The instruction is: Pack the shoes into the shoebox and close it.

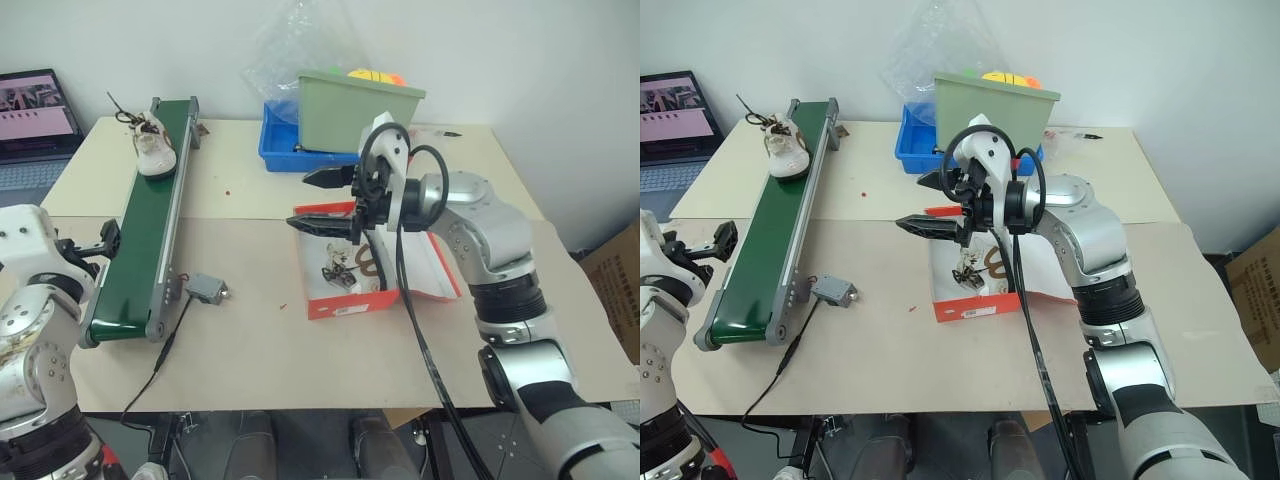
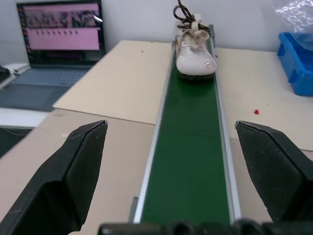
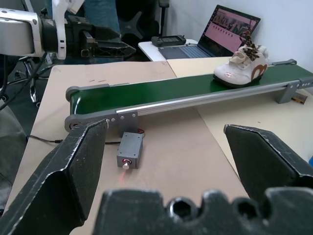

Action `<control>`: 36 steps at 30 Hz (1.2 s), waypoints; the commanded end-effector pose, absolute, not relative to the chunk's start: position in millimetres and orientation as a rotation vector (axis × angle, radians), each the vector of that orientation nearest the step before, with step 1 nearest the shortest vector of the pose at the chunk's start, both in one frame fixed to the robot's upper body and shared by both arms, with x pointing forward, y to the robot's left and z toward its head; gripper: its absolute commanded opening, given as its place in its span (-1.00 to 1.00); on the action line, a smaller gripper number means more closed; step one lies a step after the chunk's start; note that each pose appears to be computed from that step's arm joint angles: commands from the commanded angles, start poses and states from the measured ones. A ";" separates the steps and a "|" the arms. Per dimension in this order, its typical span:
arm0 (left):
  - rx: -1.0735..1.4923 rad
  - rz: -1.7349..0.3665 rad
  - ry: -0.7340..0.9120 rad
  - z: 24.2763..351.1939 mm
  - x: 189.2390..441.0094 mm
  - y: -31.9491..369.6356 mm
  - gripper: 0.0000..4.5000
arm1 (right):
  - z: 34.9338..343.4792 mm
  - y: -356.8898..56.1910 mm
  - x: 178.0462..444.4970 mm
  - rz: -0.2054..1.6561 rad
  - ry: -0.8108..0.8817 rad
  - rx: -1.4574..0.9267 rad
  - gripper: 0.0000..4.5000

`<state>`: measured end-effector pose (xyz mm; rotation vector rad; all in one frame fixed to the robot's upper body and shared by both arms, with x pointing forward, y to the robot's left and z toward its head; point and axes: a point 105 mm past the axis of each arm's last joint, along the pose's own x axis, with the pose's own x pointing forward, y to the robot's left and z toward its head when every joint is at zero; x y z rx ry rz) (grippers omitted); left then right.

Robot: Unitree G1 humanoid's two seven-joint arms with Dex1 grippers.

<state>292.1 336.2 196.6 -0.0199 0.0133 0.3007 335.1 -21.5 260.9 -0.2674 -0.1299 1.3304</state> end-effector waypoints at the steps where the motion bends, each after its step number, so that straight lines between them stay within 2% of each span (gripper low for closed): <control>1: -0.022 0.313 -0.016 210.3 291.7 348.3 1.00 | 276.5 -22.4 331.6 1.328 -0.194 -0.297 0.99; 12: -0.013 0.281 -0.004 214.1 308.6 349.3 1.00 | 273.2 -26.5 330.8 1.314 -0.173 -0.312 0.99; 20: -0.002 0.238 -0.009 216.1 332.2 341.4 1.00 | 275.0 -26.2 329.0 1.325 -0.169 -0.317 0.99; 26: -0.069 0.243 0.003 209.8 344.4 342.4 1.00 | 275.2 -26.6 327.3 1.327 -0.162 -0.314 0.99; 29: -0.203 0.256 0.030 199.1 352.2 344.7 1.00 | 275.8 -27.2 328.3 1.320 -0.161 -0.316 0.99; 30: -0.253 0.254 0.038 195.5 354.3 344.6 0.76 | 276.1 -27.4 328.7 1.318 -0.161 -0.318 1.00; 33: -0.330 0.230 0.067 186.4 358.6 340.2 0.35 | 277.2 -28.8 330.4 1.306 -0.164 -0.322 1.00; 36: -0.368 0.209 0.064 186.0 360.4 335.0 -0.20 | 277.8 -29.8 330.9 1.299 -0.165 -0.323 1.00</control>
